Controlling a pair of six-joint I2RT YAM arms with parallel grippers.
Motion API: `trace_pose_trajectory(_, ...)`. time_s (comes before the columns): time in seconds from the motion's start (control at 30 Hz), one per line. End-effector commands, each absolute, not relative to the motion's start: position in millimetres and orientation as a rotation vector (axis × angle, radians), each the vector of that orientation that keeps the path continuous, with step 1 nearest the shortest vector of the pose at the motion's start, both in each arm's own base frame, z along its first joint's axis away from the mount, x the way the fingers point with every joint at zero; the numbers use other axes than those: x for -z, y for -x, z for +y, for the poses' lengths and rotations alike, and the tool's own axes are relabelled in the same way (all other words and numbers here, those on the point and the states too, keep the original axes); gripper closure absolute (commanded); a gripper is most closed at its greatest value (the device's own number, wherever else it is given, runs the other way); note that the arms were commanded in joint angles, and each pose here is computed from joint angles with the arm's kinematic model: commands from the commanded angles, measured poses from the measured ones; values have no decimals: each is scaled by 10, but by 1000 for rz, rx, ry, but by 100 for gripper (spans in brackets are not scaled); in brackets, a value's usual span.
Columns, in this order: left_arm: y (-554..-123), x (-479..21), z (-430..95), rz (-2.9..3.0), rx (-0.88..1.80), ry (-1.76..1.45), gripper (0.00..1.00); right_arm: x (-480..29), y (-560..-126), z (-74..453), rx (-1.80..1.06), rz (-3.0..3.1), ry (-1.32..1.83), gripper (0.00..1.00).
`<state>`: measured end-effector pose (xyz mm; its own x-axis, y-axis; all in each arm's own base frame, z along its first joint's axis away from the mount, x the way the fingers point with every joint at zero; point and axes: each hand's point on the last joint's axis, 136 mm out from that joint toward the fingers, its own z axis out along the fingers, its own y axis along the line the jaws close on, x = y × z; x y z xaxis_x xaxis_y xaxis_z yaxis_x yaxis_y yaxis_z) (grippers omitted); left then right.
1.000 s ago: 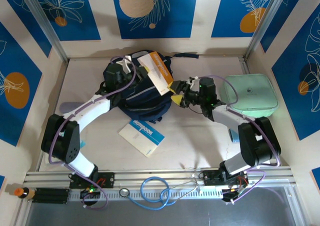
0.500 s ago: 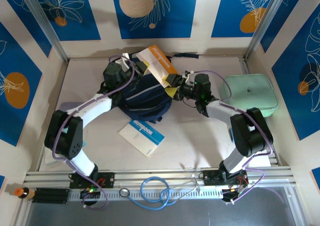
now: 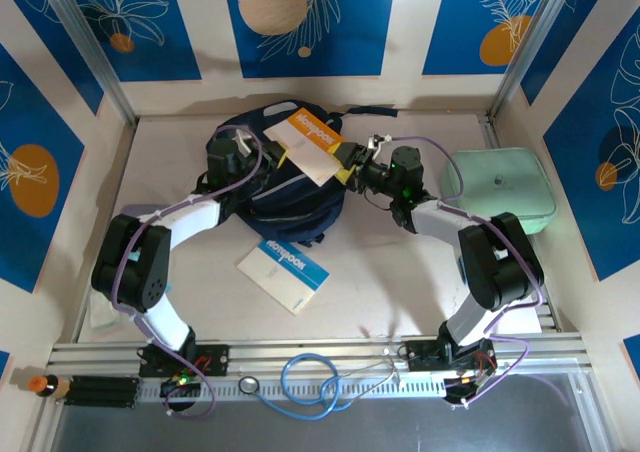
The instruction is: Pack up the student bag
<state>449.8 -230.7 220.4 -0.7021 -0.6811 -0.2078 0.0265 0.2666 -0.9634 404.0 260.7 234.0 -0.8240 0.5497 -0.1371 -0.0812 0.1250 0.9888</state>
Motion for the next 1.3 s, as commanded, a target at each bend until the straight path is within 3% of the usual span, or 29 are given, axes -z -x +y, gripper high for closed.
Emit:
trace_pose_trajectory(0.0, -4406, -2297, -2271, 1931, 1475, 530, 100, -2401, -4123, 2586, -1716, 1906, -433, 47)
trace_pose_trajectory(0.2, -4402, -2291, -2370, 1971, 1504, 455, 100, -2222, -4117, 2582, -1681, 1963, -472, 64)
trace_pose_trajectory(0.33, -4399, -2268, -2389, 1985, 1502, 436, 95, -2114, -4123, 2578, -1660, 2011, -490, 82)
trace_pose_trajectory(0.47, -4367, -2183, -2333, 2042, 1409, 399, 68, -2043, -4124, 2511, -1592, 2059, -509, 99)
trace_pose_trajectory(0.6, -4271, -2031, -2228, 2167, 1168, 254, 39, -2092, -4083, 2374, -1508, 2053, -476, 100)
trace_pose_trajectory(0.83, -4007, -1741, -2204, 2380, 691, -234, 0, -2099, -3949, 1940, -1336, 2064, -476, 100)
trace_pose_trajectory(1.17, -3843, -1296, -2493, 2507, 165, -836, 0, -2055, -3697, 1314, -1073, 2073, -572, 100)
trace_pose_trajectory(1.27, -3852, -1215, -2615, 2508, 120, -910, 7, -2039, -3636, 1207, -1047, 2064, -600, 100)
